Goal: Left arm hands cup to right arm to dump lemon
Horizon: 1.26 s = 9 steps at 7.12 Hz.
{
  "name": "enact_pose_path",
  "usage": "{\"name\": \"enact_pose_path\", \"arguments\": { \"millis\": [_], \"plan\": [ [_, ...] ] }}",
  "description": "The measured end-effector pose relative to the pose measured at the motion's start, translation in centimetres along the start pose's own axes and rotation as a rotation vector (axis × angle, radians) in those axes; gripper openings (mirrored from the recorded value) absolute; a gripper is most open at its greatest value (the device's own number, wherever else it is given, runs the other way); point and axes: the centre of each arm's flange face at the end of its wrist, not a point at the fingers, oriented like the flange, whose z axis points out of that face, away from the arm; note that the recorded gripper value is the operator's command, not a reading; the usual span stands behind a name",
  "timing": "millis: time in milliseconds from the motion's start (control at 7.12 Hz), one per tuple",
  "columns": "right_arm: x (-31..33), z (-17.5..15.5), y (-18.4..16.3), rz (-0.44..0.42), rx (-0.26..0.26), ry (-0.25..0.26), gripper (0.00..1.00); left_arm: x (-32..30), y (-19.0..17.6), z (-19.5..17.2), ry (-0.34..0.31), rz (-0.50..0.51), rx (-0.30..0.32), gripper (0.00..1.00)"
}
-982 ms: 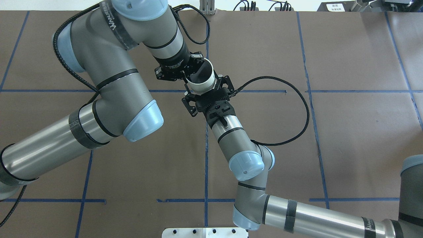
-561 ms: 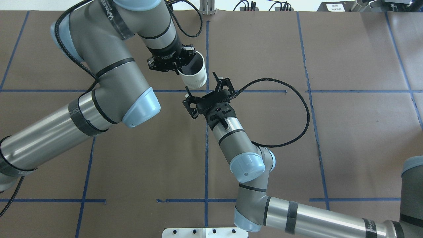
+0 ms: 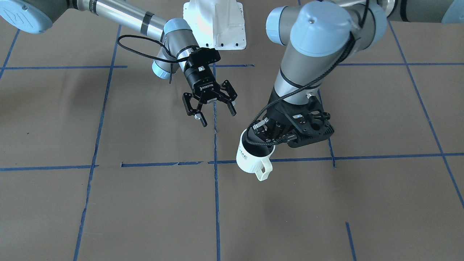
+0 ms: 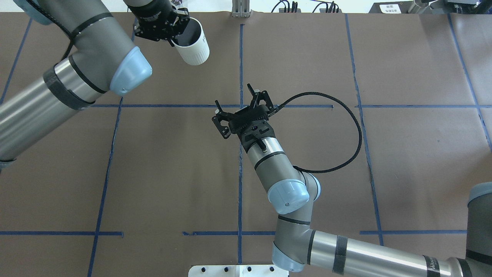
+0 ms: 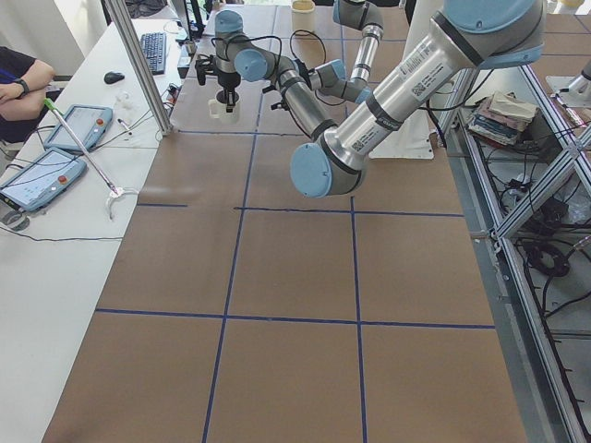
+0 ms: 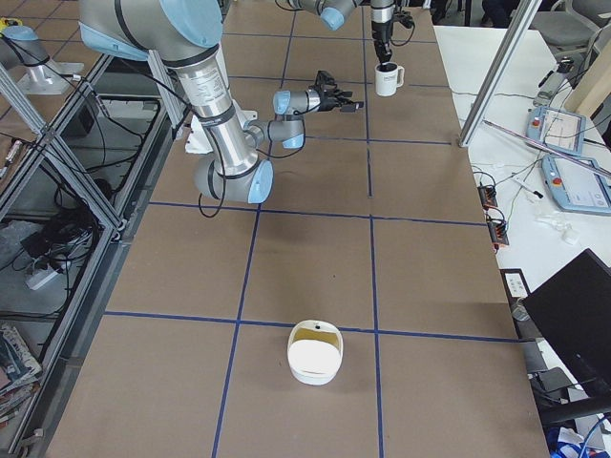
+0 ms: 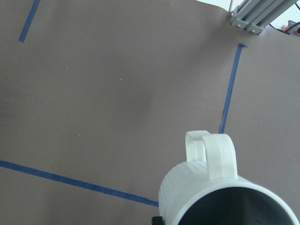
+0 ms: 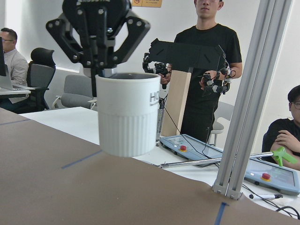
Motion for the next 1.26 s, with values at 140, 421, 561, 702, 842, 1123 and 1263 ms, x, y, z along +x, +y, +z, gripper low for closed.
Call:
{"name": "enact_pose_path", "arguments": {
  "millis": [140,421,561,702,842,1123,1263],
  "plan": [
    [0.3,0.7,-2.4,-0.021,-0.024,0.022,1.0,-3.6,-1.2,-0.5,-0.005,0.028,-0.006,0.0],
    [2.8,2.9,-7.9,-0.031,-0.152,0.055,1.0,-11.6,-0.6,-1.8,-0.015,0.11,0.006,0.0],
    [5.5,4.5,-10.1,-0.02,-0.26,0.064,1.0,-15.7,0.6,-2.3,-0.026,0.158,0.007,0.0],
    [8.8,5.9,-11.8,-0.01,-0.391,0.069,1.0,-19.8,2.3,-2.4,-0.042,0.211,-0.001,0.0],
    [12.9,7.1,-13.2,0.0,-0.55,0.075,1.0,-24.0,4.0,-2.3,-0.065,0.255,-0.014,0.0],
    [24.0,8.2,-15.2,0.08,-0.896,0.07,1.0,-32.2,6.5,-1.7,-0.127,0.303,-0.057,0.0],
    [30.4,7.6,-15.8,0.098,-1.011,0.037,1.0,-35.0,7.2,-1.0,-0.151,0.307,-0.078,0.0]
  ]
}}
